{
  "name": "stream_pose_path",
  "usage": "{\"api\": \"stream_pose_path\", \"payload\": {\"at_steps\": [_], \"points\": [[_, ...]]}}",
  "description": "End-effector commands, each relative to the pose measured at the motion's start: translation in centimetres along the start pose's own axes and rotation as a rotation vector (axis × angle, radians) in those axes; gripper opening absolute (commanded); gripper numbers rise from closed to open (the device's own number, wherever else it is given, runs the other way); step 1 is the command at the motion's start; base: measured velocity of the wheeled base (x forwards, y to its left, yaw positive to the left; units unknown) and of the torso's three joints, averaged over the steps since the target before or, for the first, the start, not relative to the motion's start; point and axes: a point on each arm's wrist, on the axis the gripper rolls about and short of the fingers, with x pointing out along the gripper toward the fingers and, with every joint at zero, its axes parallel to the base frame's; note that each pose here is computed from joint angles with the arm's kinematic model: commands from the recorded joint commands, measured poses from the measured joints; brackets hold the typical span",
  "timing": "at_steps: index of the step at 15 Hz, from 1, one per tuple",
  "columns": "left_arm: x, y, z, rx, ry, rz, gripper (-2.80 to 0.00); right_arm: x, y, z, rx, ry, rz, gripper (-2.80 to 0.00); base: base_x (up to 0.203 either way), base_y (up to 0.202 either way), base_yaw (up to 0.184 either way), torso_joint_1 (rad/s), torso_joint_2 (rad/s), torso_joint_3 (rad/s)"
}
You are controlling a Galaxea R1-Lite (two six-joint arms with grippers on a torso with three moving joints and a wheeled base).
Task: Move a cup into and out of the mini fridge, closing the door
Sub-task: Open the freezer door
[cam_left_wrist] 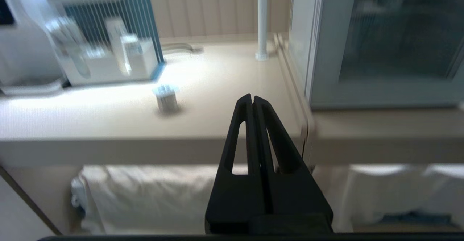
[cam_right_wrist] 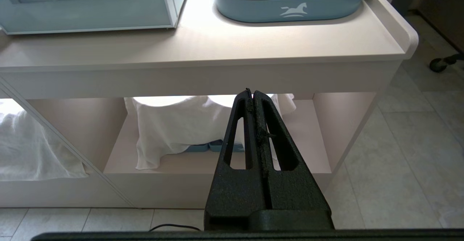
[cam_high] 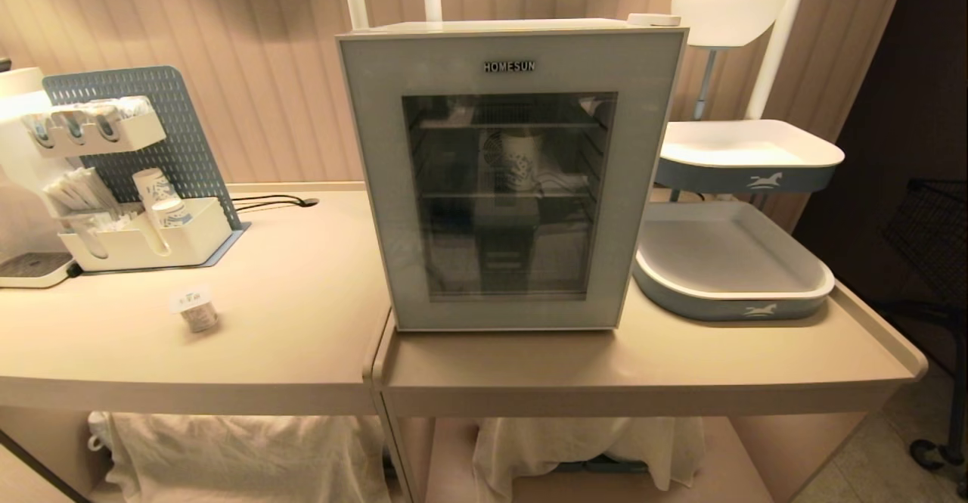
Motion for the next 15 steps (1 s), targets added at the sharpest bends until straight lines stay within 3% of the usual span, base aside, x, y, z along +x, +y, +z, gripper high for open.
{"api": "stream_pose_path", "payload": {"at_steps": [1, 3, 5, 7, 9, 10, 12, 13, 14, 15], "points": [[-0.9, 0.4, 5.3, -0.006, -0.044, 0.01, -2.8, 0.0, 0.0, 0.0, 0.0, 0.003, 0.0, -2.8, 0.0, 0.0, 0.0, 0.0, 0.0, 0.0], [0.6, 0.7, 11.2, -0.061, 0.055, 0.022, -2.8, 0.0, 0.0, 0.0, 0.0, 0.003, 0.0, -2.8, 0.0, 0.0, 0.0, 0.0, 0.0, 0.0], [6.5, 0.7, 15.3, -0.112, 0.248, 0.033, -2.8, 0.0, 0.0, 0.0, 0.0, 0.001, 0.0, -2.8, 0.0, 0.0, 0.0, 0.0, 0.0, 0.0], [14.1, 0.5, 16.5, -0.141, 0.42, 0.034, -2.8, 0.0, 0.0, 0.0, 0.0, 0.002, 0.0, -2.8, 0.0, 0.0, 0.0, 0.0, 0.0, 0.0], [22.3, 0.3, 15.7, -0.158, 0.54, 0.011, -2.8, 0.0, 0.0, 0.0, 0.0, 0.002, 0.0, -2.8, 0.0, 0.0, 0.0, 0.0, 0.0, 0.0], [26.4, 0.4, 14.7, -0.154, 0.588, -0.013, 0.0, 0.0, 0.0, 0.0, 0.0, 0.002, 0.0, -2.8, 0.0, 0.0, 0.0, 0.0, 0.0, 0.0], [33.1, 1.1, 12.6, -0.155, 0.64, -0.088, 0.0, 0.0, 0.0, 0.0, 0.0, 0.002, 0.0, -2.8, 0.0, 0.0, 0.0, 0.0, 0.0, 0.0], [35.8, 1.8, 11.8, -0.184, 0.637, -0.177, 0.0, 0.0, 0.0, 0.0, 0.0, 0.003, 0.0, -2.8, 0.0, 0.0, 0.0, 0.0, 0.0, 0.0], [37.6, 2.7, 11.6, -0.239, 0.611, -0.338, 0.0, 0.0, 0.0, 0.0, 0.0, 0.002, 0.0, -2.8, 0.0, 0.0, 0.0, 0.0, 0.0, 0.0], [39.1, 3.7, 11.5, -0.312, 0.57, -0.552, 0.0, 0.0, 0.0, 0.0, 0.0, 0.002, 0.0, -2.8, 0.0, 0.0, 0.0, 0.0, 0.0, 0.0]]}}
